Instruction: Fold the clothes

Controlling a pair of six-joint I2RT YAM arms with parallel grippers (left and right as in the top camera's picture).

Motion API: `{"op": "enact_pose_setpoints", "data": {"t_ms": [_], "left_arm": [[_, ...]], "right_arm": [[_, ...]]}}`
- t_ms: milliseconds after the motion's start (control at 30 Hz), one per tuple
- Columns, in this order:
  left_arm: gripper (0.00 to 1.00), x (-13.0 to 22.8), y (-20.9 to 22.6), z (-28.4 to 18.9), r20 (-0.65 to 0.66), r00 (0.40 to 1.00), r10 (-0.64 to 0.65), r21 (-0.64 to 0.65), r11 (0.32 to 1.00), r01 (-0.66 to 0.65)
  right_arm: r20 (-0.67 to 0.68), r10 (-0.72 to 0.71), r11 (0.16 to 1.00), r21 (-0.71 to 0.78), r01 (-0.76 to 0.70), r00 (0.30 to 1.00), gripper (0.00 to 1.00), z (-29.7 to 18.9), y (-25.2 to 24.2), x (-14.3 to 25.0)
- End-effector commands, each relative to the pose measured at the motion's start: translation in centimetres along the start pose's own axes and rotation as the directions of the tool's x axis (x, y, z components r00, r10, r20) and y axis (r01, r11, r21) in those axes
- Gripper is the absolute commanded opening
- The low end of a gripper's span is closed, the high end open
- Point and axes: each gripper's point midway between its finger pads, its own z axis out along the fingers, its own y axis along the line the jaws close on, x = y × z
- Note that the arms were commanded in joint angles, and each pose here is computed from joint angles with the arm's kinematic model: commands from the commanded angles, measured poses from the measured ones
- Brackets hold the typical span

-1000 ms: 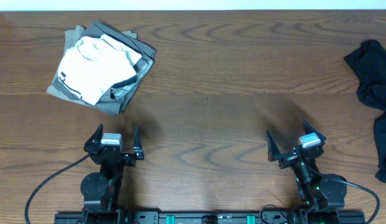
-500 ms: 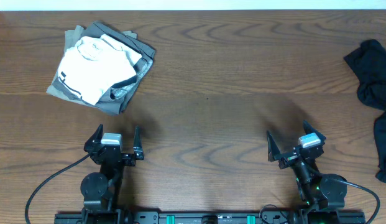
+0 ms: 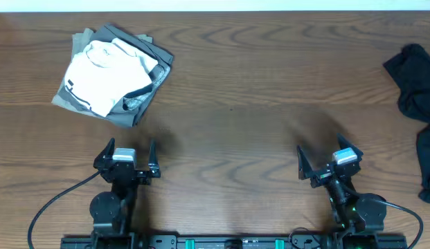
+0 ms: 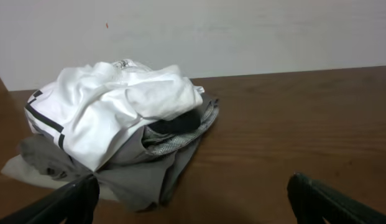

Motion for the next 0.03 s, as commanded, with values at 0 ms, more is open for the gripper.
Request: {"op": "enact_pose_setpoints", "data": {"t_ms": [0], "left_arm": [[0.98, 1.57, 0.11, 0.21, -0.034, 0.999, -0.012, -0.007, 1.0, 0.012]], "right_arm": [[0.0, 0.017, 1.0, 0.003, -0.017, 1.0, 0.99, -0.04, -0.1, 0.05]]}}
